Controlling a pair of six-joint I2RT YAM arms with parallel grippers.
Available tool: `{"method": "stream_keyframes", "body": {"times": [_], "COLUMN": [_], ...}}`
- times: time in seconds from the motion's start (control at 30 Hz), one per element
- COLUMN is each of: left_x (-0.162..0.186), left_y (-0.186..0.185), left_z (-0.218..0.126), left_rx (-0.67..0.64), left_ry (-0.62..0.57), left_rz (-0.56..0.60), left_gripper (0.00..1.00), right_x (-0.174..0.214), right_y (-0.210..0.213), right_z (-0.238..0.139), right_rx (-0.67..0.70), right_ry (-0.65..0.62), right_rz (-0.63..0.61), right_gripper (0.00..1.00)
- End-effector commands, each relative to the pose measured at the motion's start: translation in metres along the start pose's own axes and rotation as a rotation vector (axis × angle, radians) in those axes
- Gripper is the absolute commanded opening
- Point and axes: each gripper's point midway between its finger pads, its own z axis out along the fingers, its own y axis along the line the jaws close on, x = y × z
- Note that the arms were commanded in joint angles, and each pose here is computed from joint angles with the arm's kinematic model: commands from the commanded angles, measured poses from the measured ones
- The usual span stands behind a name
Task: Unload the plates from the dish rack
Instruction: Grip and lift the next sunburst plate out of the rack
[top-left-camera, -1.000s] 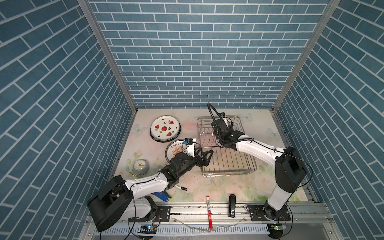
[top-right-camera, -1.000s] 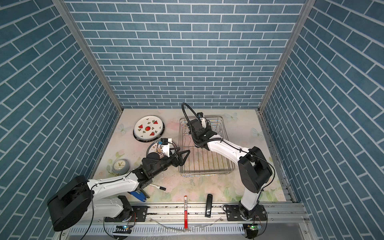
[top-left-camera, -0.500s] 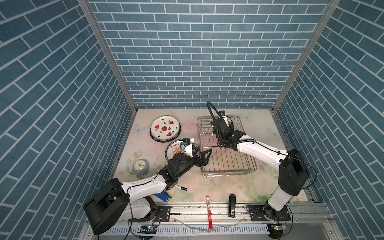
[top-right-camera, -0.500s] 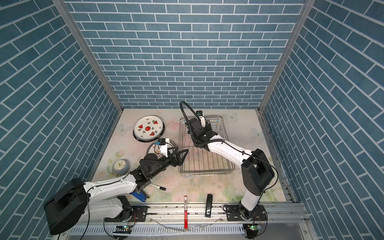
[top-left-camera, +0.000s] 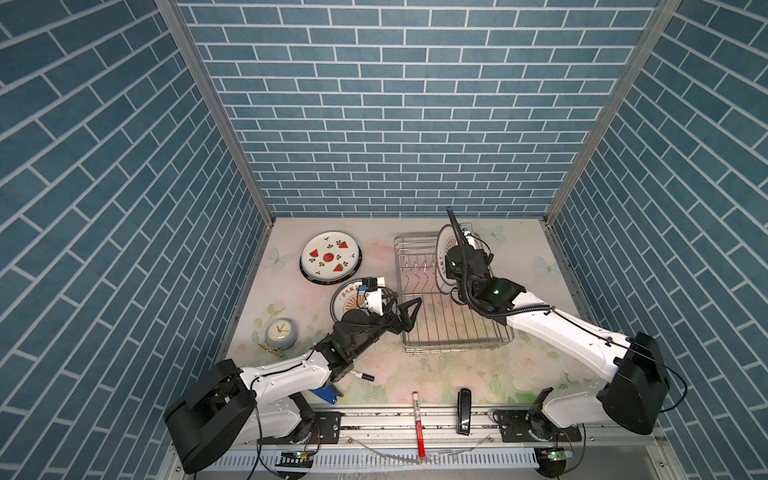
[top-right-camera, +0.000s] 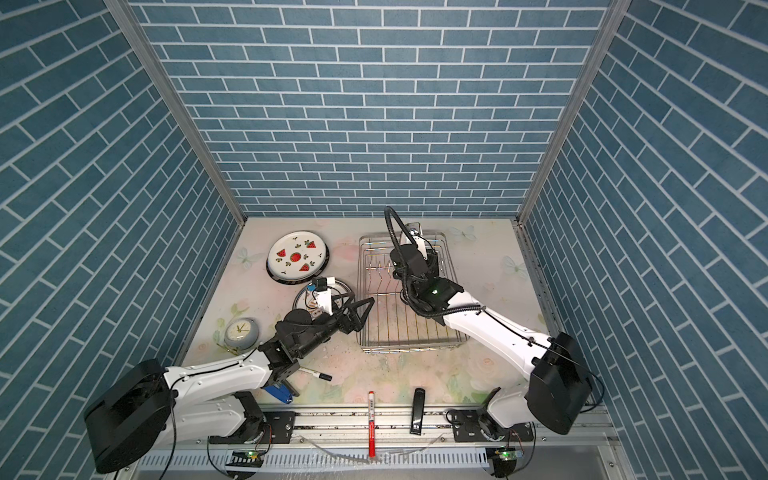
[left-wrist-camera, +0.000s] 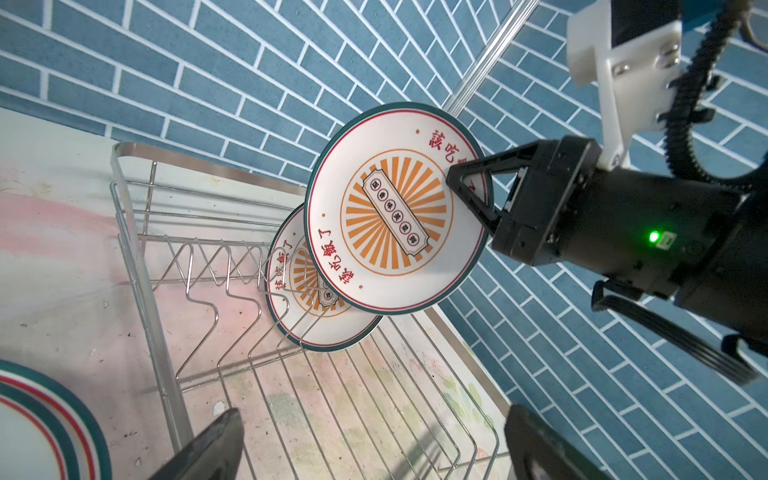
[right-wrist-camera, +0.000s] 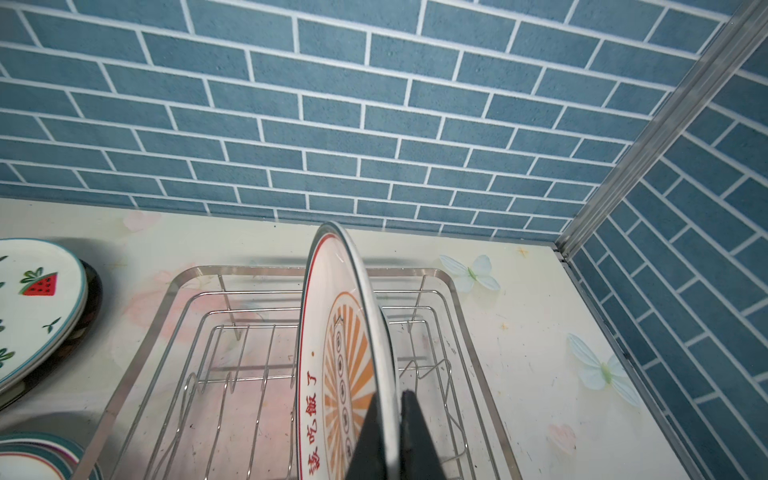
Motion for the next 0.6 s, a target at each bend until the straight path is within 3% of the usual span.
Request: {"method": "stream_keyframes", "body": {"times": [0.0,0.17,0.57], "left_x": [-0.007,-0.011,-0.016], "left_y": [-0.010,-0.021,-0.027], "left_z": [-0.005,-0.013,-0.018], "left_rx": [0.044,0.125,0.161], "left_ry": [-0.039,-0.080,-0.101], "left_rz": [-0.006,0.015,0.005], "left_gripper": [1.00,1.00,1.00], "right_x": [-0.026,-0.019,-0.013], "right_y": [0.003,-0.002,-0.006], "right_z": [-0.016,-0.026,-0.057], "right_rx": [-0.114,-0.294,-0.759], "right_ry": [-0.105,-0.079,-0.020], "right_rz": [0.086,0.205,0.474], "right_gripper": [0.00,0.00,0.00]}}
